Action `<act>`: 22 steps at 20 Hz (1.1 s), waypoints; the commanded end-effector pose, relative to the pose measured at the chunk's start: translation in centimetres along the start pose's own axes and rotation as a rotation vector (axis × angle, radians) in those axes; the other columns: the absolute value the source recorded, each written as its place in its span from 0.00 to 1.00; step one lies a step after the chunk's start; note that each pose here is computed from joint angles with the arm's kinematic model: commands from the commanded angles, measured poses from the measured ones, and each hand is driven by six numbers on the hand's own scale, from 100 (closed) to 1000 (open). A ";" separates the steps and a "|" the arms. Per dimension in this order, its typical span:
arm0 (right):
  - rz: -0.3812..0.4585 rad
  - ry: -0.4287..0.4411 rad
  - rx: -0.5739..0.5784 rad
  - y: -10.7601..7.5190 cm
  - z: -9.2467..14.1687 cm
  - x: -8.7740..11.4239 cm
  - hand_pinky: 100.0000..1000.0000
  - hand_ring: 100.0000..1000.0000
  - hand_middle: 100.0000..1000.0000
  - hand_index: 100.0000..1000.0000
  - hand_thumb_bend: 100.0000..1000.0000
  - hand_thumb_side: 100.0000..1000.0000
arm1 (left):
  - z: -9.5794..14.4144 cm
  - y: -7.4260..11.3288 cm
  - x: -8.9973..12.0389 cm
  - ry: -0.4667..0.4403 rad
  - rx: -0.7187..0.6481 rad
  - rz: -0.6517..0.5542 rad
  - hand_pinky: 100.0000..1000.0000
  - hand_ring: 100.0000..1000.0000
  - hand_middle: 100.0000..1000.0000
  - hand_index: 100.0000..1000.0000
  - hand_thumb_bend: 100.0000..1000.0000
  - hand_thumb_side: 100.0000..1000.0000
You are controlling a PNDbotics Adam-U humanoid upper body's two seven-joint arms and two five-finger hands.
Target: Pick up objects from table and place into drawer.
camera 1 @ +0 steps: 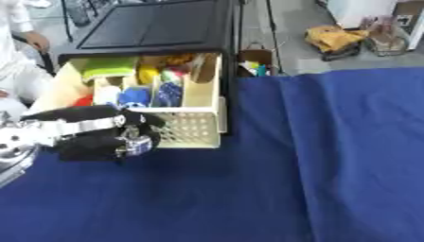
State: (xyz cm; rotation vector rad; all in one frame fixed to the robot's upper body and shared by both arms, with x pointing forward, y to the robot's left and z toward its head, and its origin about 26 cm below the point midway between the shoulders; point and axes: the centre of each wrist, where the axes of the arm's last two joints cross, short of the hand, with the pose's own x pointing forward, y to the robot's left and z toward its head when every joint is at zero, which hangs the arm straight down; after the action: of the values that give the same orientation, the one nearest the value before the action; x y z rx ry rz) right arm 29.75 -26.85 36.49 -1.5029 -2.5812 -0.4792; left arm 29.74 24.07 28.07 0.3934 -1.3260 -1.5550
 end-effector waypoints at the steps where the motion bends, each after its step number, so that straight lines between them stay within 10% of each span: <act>1: -0.003 -0.007 -0.036 -0.4 -0.9 0.4 0.81 0.83 0.57 0.71 0.00 1.00 | 0.8 0.8 -0.3 0.033 0.046 -0.027 0.05 0.43 0.76 0.97 0.00 1.00; 22: -0.005 -0.001 -0.036 -0.4 -0.9 0.5 0.81 0.83 0.57 0.71 0.00 1.00 | 1.5 0.9 -1.2 0.062 0.093 -0.040 0.05 0.43 0.76 0.95 0.00 1.00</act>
State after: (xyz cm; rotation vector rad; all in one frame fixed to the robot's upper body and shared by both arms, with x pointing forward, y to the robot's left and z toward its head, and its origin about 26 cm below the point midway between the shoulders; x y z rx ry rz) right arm 29.75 -26.84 36.51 -1.4998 -2.5778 -0.4801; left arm 29.59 25.66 27.89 0.4826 -1.3356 -1.5113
